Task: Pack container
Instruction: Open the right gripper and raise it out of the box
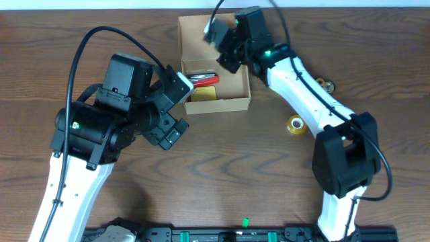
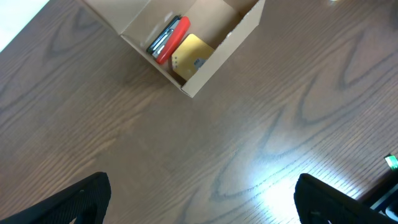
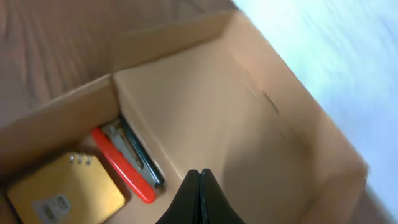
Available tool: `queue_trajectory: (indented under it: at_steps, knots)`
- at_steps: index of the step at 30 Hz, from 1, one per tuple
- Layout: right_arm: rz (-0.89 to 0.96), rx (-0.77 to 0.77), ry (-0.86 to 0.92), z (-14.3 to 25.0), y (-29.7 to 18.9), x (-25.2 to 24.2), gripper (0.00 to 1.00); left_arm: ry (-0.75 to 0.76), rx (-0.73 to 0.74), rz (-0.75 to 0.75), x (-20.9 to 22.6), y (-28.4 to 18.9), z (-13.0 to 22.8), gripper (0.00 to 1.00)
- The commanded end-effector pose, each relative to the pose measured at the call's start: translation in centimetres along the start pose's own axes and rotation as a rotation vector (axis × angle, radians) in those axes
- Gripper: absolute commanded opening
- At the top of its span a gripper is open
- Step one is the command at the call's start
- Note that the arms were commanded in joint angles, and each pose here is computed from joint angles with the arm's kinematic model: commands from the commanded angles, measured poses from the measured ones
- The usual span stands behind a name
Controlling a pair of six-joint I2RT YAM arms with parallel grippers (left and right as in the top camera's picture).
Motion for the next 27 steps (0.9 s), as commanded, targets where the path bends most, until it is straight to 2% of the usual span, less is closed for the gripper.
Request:
queue_trajectory:
  at_steps: [1, 3, 4, 5, 6, 8, 10, 11, 16, 25, 26, 27]
  knots:
    - [0.137, -0.042, 0.441, -1.3, -4.4, -2.9, 0.01, 0.011, -0.025, -0.016, 0.2, -0.8, -0.4, 0.95]
    - [0.2, 0.014, 0.588, 0.1, -5.1, -3.8, 0.01, 0.011, -0.025, -0.016, 0.2, -0.8, -0.4, 0.95]
    - [0.228, 0.056, 0.653, 1.0, -5.4, -4.0, 0.06, 0.011, -0.025, -0.016, 0.2, -0.8, -0.4, 0.95]
    - [0.244, 0.097, 0.71, 1.9, -5.5, -4.1, 0.15, 0.011, -0.025, -0.016, 0.2, -0.8, -0.4, 0.95]
    - [0.248, 0.135, 0.765, 2.7, -5.7, -4.1, 0.31, 0.011, -0.025, -0.016, 0.2, -0.8, -0.4, 0.95]
    - [0.25, 0.176, 0.821, 3.5, -5.9, -3.9, 0.44, 0.011, -0.025, -0.016, 0.2, -0.8, -0.4, 0.95]
    - [0.245, 0.2, 0.828, 3.7, -5.9, -3.6, 0.88, 0.011, -0.025, -0.016, 0.2, -0.8, -0.4, 0.95]
    - [0.24, 0.205, 0.824, 3.6, -5.8, -3.3, 0.99, 0.011, -0.025, -0.016, 0.2, -0.8, -0.4, 0.95]
    - [0.254, 0.231, 0.801, 3.6, -5.2, -2.4, 0.99, 0.011, -0.025, -0.016, 0.2, -0.8, -0.4, 0.95]
    - [0.206, 0.367, 0.805, 6.1, -2.3, -0.6, 0.99, 0.011, -0.025, -0.016, 0.2, -0.8, -0.4, 0.95]
    - [0.203, 0.376, 0.803, 6.2, -2.2, -0.4, 0.95, 0.011, -0.025, -0.016, 0.2, -0.8, -0.4, 0.95]
    - [0.199, 0.391, 0.802, 6.4, -1.9, -0.2, 0.83, 0.011, -0.025, -0.016, 0.2, -0.8, -0.4, 0.95]
Point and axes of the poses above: each gripper's point midway between its finger pads, its own y axis out along the fingers, its own x axis along the line the jaws close on, z = x × y, the point moved 8 cm from there along -y, back along the fingers, and after that the axes turned 2 degrees about -y, right-handed, at the moved point
